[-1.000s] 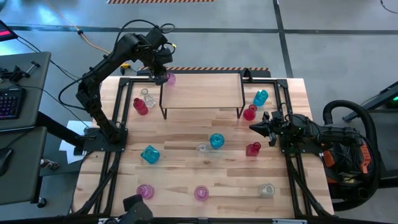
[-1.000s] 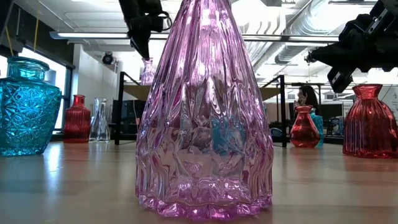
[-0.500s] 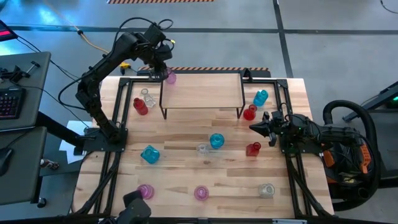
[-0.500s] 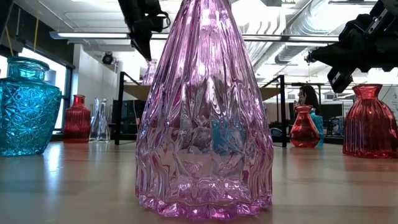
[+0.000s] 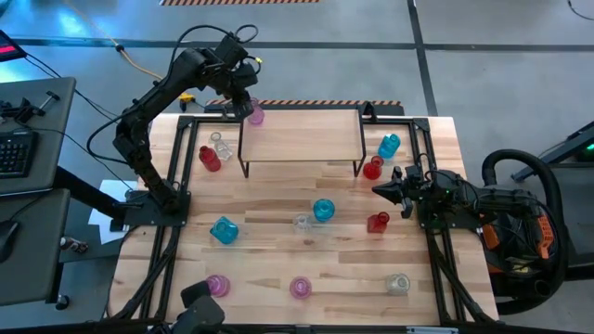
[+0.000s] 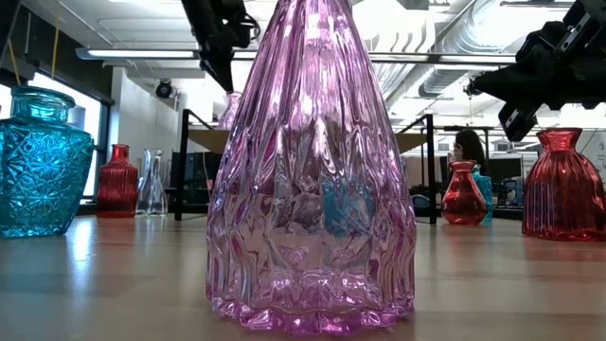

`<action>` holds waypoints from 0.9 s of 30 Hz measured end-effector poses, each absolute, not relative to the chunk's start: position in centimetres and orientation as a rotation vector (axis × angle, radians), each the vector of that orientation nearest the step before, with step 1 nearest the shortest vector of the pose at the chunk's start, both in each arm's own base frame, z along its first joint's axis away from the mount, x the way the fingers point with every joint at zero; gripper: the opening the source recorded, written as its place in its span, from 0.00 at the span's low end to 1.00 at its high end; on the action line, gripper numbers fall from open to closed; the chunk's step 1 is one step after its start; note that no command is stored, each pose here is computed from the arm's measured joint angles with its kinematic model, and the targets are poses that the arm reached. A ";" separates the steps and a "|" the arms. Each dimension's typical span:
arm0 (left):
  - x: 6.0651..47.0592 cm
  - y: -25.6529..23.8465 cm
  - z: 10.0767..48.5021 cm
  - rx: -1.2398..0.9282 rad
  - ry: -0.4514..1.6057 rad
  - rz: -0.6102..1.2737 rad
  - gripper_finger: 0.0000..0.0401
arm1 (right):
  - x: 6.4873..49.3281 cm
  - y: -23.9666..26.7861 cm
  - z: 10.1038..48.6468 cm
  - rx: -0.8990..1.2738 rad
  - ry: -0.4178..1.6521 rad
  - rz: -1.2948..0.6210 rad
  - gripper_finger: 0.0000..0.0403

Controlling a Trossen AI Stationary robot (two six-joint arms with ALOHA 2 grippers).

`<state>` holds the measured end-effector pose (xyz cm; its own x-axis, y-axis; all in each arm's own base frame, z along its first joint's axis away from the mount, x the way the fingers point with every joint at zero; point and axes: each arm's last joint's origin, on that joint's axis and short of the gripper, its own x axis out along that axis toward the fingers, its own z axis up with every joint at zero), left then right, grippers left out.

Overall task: Sort vases onto shelf
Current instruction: Put the top right red vase on the shelf

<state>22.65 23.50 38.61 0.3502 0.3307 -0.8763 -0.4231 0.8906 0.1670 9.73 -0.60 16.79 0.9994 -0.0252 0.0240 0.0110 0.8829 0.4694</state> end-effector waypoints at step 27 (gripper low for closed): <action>24.4 18.2 42.3 -0.185 1.072 0.418 0.14 | 9.7 -0.6 16.8 0.488 -0.030 -0.019 0.00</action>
<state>24.41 18.17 42.27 0.4097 0.2409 -0.8799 -0.4176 0.9070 0.0539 9.73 -0.61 16.79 0.9994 -0.0254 0.0238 0.0113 0.8829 0.4694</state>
